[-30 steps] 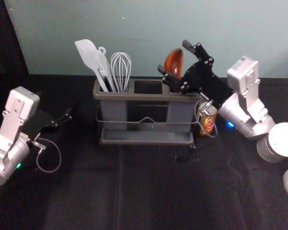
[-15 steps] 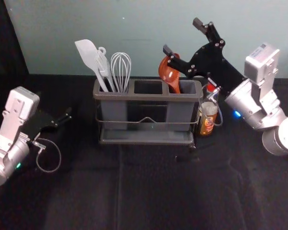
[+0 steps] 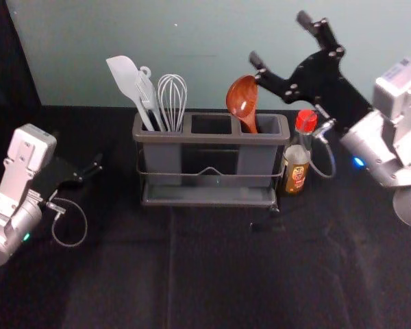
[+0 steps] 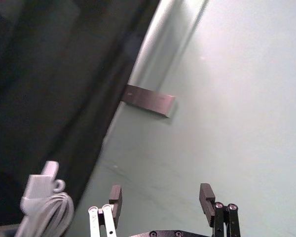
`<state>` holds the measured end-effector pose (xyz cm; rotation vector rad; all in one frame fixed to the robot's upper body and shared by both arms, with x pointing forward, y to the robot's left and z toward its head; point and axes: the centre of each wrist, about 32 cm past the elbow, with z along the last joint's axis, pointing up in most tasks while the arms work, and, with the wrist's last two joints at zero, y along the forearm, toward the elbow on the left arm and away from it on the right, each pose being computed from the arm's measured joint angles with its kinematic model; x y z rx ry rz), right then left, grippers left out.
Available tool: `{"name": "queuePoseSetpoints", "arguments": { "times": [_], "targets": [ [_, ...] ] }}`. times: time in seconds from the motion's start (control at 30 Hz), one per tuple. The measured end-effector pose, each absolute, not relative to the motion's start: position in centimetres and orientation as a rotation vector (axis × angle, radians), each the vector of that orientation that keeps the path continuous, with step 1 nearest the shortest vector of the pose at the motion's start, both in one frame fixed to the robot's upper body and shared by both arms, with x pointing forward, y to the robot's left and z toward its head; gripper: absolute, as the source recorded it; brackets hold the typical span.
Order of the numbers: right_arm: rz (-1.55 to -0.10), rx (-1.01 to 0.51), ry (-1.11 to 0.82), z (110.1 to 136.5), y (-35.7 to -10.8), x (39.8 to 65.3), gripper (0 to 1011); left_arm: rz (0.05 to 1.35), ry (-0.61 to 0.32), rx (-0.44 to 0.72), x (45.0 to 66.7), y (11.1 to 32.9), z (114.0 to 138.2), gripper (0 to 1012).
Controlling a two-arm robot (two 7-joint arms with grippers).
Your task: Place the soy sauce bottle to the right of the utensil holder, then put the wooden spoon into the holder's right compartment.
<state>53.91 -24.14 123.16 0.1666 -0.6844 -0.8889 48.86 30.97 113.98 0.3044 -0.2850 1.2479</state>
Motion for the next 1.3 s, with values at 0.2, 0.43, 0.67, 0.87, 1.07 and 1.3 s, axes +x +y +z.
{"name": "queuePoseSetpoints", "arguments": {
  "times": [0.2, 0.43, 0.67, 0.87, 1.07, 1.3],
  "targets": [
    [-1.016, 0.155, -0.712, 123.6, -25.7, 52.4, 1004, 1.248, -0.285, 0.305, 48.9, 31.0, 114.0, 1005],
    [-1.133, 0.138, -0.724, 123.7, -27.5, 51.6, 1004, 1.248, -0.285, 0.304, 48.9, 31.0, 114.0, 1005],
    [-1.269, 0.068, -0.711, 123.1, -28.9, 50.9, 1004, 1.248, -0.285, 0.304, 48.9, 31.0, 114.0, 1005],
    [-1.347, 0.03, -0.675, 122.5, -29.7, 50.5, 1004, 1.248, -0.285, 0.305, 48.9, 31.0, 114.0, 1005],
    [-1.372, -0.013, -0.642, 121.4, -30.3, 50.2, 1004, 1.248, -0.285, 0.304, 48.9, 31.0, 114.0, 1005],
    [-1.392, -0.06, -0.604, 119.2, -30.7, 50.2, 1004, 1.248, -0.285, 0.304, 48.9, 31.0, 114.0, 1005]
  ]
}}
